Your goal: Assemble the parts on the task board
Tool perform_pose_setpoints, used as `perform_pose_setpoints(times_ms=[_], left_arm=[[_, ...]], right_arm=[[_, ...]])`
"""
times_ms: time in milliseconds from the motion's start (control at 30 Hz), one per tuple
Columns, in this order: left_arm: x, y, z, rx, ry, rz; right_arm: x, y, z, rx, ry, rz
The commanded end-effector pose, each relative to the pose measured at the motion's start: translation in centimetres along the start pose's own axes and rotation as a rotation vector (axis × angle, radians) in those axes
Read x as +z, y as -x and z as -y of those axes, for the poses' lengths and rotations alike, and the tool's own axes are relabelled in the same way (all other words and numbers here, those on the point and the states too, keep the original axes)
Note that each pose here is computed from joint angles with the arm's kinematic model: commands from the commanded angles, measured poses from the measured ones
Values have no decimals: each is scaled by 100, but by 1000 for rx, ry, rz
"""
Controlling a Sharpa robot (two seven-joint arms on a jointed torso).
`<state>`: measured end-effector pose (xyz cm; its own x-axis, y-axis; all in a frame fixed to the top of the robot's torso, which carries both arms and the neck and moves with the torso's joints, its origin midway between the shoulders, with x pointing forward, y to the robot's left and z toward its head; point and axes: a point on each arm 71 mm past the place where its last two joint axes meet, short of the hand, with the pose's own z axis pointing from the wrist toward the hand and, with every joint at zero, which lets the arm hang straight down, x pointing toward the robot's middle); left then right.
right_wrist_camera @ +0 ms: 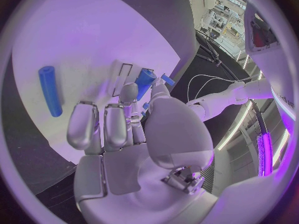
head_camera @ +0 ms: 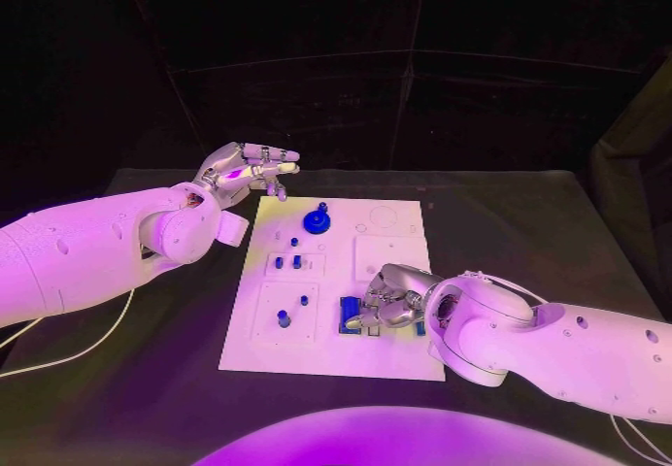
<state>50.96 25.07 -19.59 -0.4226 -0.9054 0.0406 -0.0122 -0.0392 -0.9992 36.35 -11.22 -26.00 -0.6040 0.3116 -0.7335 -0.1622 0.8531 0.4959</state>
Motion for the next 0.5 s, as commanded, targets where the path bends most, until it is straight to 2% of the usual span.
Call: perform_pose_setpoints(times_ms=[33, 300, 500], left_arm=[[2, -7, 12, -7, -4, -9], [1, -4, 13, -7, -4, -8], [0, -3, 13, -7, -4, -7]], right_arm=[[10, -3, -5, -25, -5, -8], [30, 32, 25, -22, -27, 37], [11, 40, 31, 1, -22, 43]])
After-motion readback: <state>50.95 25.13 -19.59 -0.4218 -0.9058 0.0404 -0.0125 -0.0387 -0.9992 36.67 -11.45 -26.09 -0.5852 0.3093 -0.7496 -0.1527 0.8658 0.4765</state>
